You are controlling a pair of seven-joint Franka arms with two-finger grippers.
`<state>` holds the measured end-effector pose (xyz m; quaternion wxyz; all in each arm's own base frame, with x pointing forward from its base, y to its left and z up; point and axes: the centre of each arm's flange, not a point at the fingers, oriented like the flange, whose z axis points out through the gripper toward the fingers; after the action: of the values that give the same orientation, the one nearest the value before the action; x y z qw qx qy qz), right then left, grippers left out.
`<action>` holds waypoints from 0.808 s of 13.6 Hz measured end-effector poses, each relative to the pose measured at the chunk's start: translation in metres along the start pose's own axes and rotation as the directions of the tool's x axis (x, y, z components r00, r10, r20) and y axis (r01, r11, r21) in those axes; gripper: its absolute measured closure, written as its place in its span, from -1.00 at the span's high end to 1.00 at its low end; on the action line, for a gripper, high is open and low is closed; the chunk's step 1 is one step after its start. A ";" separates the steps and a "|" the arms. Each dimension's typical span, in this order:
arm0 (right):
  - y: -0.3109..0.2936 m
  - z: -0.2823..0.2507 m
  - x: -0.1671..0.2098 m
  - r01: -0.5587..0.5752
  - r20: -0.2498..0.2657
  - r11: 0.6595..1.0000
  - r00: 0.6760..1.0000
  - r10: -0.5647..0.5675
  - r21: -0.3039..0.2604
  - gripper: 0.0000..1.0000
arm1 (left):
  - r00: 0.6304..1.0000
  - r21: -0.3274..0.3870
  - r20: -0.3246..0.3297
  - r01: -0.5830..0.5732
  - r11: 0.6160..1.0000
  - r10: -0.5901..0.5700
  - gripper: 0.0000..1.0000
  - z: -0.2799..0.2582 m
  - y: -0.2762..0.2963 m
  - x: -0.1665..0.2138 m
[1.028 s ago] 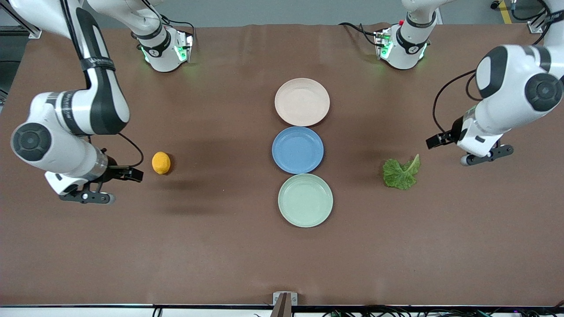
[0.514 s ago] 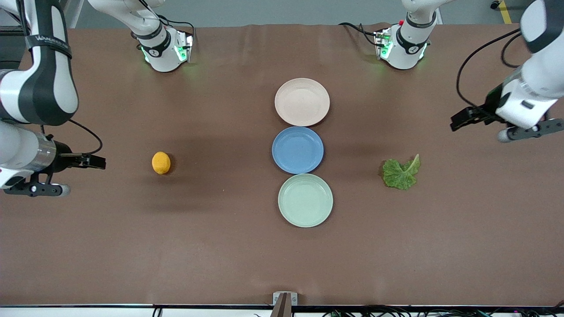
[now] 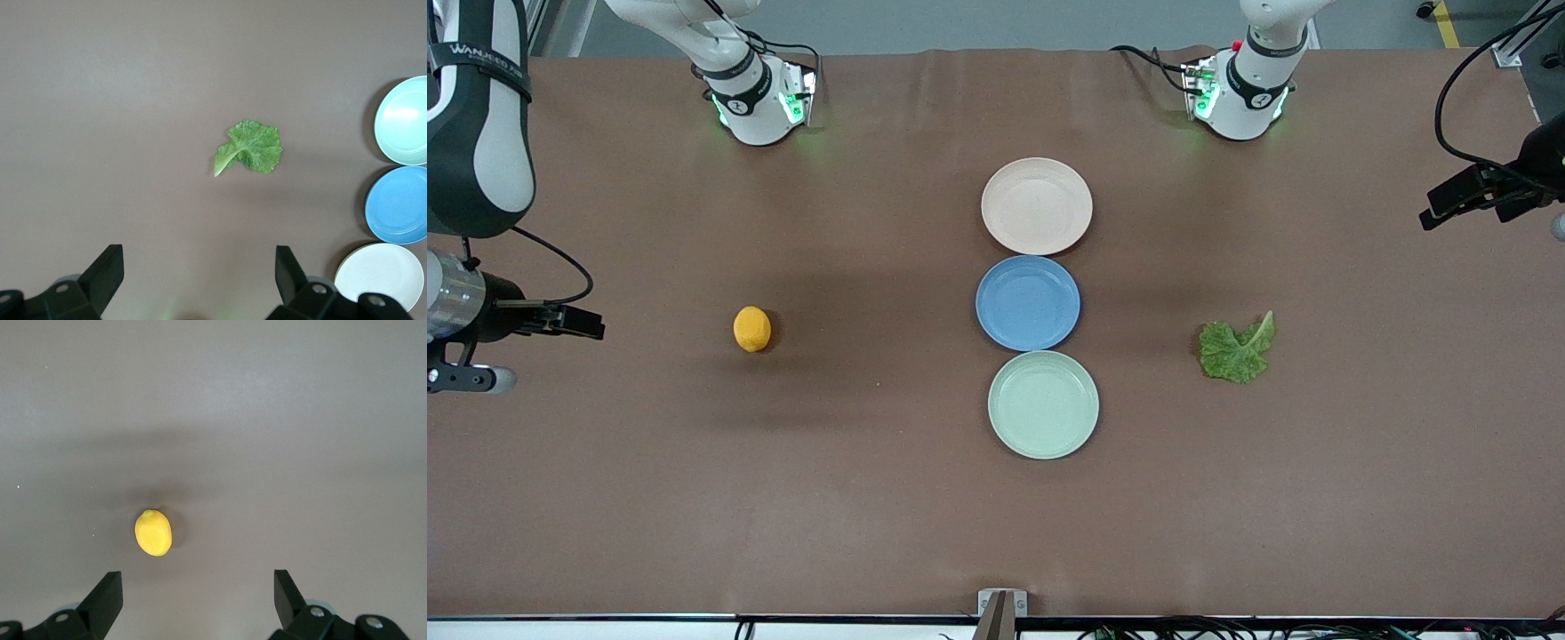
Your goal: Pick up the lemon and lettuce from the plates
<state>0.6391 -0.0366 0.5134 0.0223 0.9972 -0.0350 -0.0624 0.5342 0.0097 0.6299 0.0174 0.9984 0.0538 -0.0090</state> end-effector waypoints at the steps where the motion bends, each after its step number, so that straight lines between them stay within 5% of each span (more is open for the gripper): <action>1: 0.004 0.001 0.000 -0.008 0.001 1.000 1.000 0.008 0.015 1.00 | 1.000 -0.001 0.003 -0.001 1.000 0.001 1.00 0.001 0.000 0.001; 5: 0.011 0.002 0.001 -0.032 0.003 0.996 0.999 0.032 0.084 1.00 | 1.000 -0.023 0.024 0.015 1.000 -0.015 1.00 0.013 -0.015 0.017; 11: 0.011 0.009 0.002 -0.032 0.024 0.996 0.999 0.030 0.086 1.00 | 1.000 -0.036 0.019 0.022 0.999 -0.022 1.00 0.012 -0.022 0.026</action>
<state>0.6392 -0.0481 0.5044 -0.0201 0.9958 -0.0535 -0.0717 0.5575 0.0342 0.6163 0.0358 0.9971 0.0647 -0.0173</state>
